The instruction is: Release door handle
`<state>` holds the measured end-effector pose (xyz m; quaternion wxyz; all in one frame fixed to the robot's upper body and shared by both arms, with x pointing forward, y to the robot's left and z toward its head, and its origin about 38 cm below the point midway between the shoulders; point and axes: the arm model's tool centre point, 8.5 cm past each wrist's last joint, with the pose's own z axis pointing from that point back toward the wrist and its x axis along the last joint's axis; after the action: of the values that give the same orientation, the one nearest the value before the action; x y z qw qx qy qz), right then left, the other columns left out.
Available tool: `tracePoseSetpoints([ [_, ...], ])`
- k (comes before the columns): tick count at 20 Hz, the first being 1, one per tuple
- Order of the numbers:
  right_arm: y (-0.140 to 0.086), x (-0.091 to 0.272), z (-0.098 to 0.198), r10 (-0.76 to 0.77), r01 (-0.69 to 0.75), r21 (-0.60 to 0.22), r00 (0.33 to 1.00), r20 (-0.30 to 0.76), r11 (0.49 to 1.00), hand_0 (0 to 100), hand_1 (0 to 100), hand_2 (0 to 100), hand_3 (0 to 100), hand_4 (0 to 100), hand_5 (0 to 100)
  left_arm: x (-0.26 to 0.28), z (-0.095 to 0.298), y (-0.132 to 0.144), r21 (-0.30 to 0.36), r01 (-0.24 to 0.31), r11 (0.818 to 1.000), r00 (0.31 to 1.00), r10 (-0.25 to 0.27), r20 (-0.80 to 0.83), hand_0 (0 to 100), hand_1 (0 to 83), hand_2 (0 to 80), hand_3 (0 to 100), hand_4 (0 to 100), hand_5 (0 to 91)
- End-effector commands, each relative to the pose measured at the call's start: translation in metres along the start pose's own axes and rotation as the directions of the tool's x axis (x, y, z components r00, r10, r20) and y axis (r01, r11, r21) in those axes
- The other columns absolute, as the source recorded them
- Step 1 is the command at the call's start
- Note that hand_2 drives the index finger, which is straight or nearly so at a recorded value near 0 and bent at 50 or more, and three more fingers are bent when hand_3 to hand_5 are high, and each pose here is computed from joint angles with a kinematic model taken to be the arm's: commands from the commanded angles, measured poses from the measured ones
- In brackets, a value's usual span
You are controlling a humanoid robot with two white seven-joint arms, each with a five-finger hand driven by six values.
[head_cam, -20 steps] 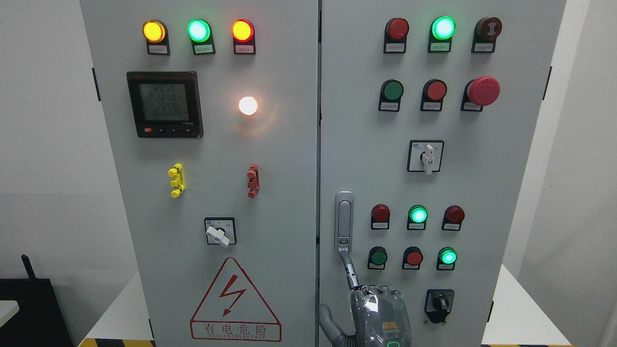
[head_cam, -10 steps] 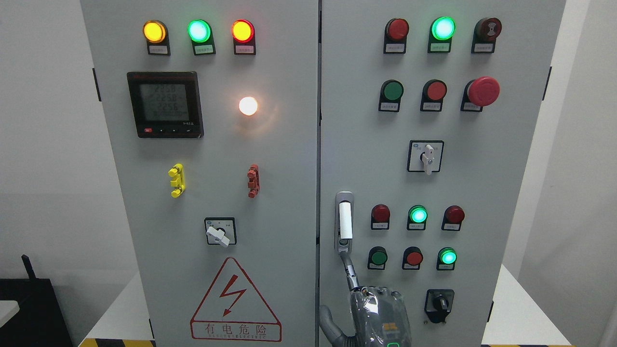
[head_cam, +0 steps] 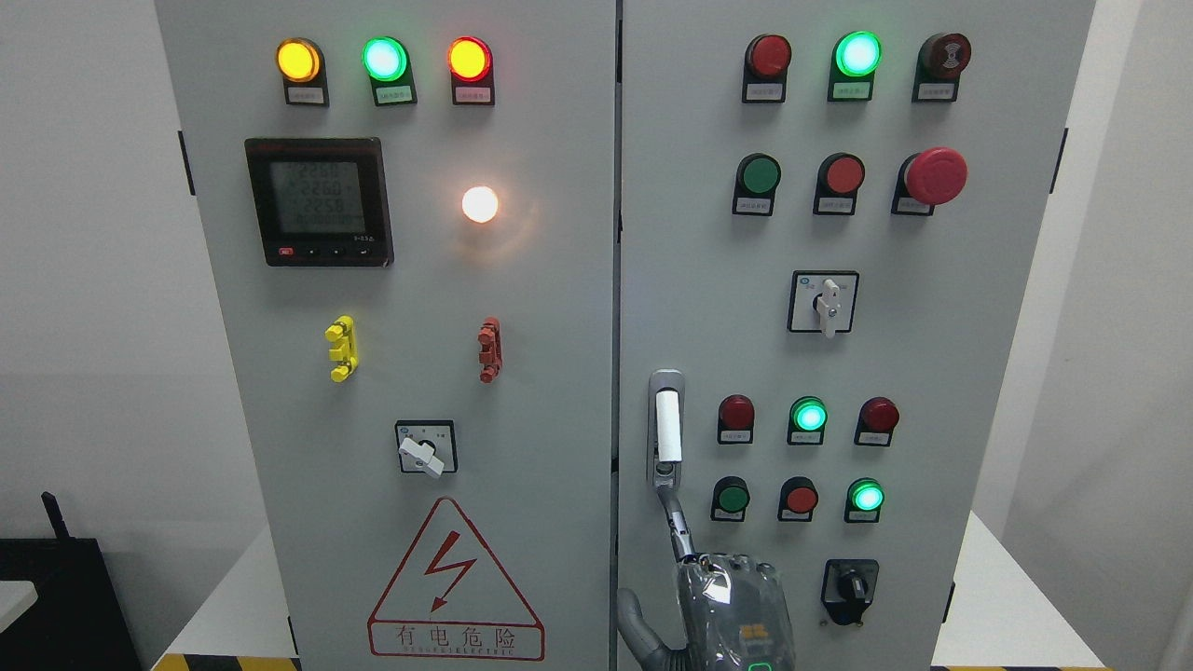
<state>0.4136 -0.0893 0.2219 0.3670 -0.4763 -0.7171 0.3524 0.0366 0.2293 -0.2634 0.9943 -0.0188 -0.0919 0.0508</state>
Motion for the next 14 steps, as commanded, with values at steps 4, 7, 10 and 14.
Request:
tracePoseSetpoints([
  [4,-0.0107,0.0039,-0.0019,-0.013,0.013,-0.038,1.000,0.007,0.999,40,34,0,100,100,100,0.0009,-0.0001,-0.0005,-0.003,0.012,1.000,1.000,-0.012,0.001,12,38.9,0.0,0,0,0.0],
  [7,-0.0104,0.0038,-0.0014,-0.011,0.012,-0.037,1.000,0.007,0.999,40,34,0,100,100,100,0.0008,-0.0001,-0.0005,-0.003,0.012,1.000,1.000,-0.012,-0.001,12,38.9,0.0,0,0,0.0],
  [10,-0.0106,0.0038,-0.0010,-0.012,0.012,-0.038,1.000,0.007,0.999,40,35,0,100,100,100,0.0009,-0.0001,-0.0005,-0.003,0.012,1.000,1.000,-0.012,0.001,12,38.9,0.0,0,0,0.0],
  [14,-0.0122,0.0041,0.0004,-0.013,0.014,-0.067,1.000,0.011,0.998,40,35,0,100,100,100,0.0009,-0.0001,-0.0005,-0.003,0.012,1.000,1.000,-0.012,0.001,12,38.9,0.0,0,0,0.0],
])
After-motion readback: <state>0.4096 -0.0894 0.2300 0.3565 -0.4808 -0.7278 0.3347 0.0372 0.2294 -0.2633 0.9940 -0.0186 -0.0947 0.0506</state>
